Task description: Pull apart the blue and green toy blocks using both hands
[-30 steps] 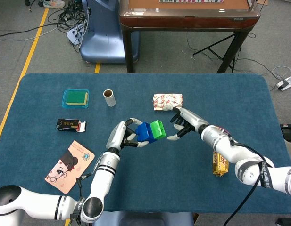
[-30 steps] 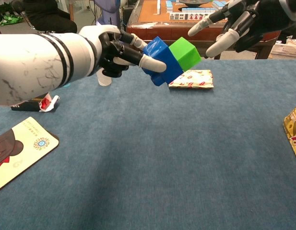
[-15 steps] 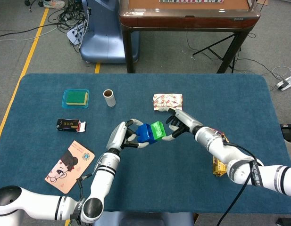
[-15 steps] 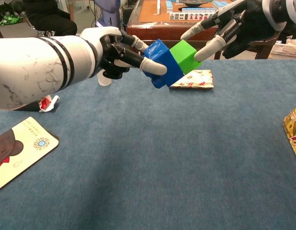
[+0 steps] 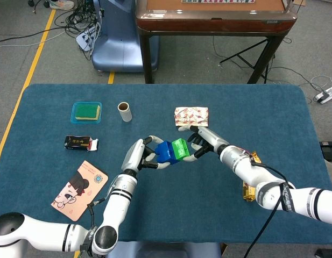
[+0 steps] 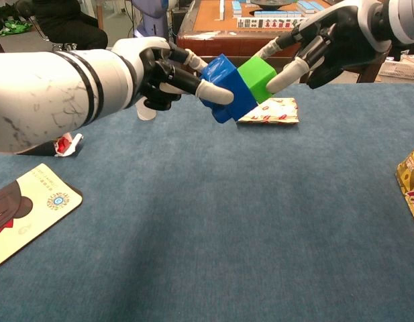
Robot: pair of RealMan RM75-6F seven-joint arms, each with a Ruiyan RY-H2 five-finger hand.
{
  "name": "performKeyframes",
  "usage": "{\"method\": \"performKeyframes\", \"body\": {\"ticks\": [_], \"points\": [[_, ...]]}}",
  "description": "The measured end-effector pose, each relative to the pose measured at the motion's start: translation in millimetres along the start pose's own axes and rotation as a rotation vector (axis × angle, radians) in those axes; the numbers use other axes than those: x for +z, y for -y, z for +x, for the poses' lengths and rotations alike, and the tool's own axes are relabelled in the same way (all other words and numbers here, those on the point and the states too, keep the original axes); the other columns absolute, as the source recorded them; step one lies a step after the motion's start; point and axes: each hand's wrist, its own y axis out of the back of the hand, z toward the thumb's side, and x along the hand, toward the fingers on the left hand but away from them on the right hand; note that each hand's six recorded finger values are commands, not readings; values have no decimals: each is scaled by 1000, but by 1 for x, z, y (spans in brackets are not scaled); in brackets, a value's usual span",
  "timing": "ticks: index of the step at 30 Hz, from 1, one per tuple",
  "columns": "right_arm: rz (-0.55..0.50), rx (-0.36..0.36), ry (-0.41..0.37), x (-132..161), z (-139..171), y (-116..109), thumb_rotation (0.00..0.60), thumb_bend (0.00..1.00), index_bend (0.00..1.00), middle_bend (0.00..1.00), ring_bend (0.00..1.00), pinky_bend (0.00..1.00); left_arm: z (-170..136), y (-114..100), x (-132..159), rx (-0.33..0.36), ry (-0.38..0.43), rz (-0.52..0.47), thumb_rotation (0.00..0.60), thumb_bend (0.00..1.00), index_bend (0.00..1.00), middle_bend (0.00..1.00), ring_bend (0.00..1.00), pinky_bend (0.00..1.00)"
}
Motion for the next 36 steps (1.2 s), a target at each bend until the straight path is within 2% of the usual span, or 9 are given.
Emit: {"method": "performKeyframes", "body": {"ticks": [5, 8, 17, 24, 36], "points": [[6, -22, -3, -1, -2, 0, 600, 0, 482, 1000, 1000, 1000, 1, 0, -3, -3, -6, 8, 600, 0, 608, 1000, 1000, 1000], [7, -29, -2, -2, -3, 2, 600, 3, 529, 1000, 1000, 1000, 1, 0, -3, -6, -6, 6, 600, 0, 608, 1000, 1000, 1000], [10, -31, -8, -2, -5, 4, 600, 167, 625, 1000, 1000, 1000, 1, -2, -6, -3, -12, 2, 600, 0, 608, 1000, 1000, 1000], [8, -36, -7, -4, -4, 3, 600, 252, 660, 1000, 1000, 1000, 2, -5, -7, -1, -14, 8, 600, 0, 610, 1000, 1000, 1000], [-26, -63, -13, -13, 6, -7, 600, 264, 678, 1000, 1000, 1000, 4, -2, -6, -5, -21, 20, 600, 0, 612, 1000, 1000, 1000]]}}
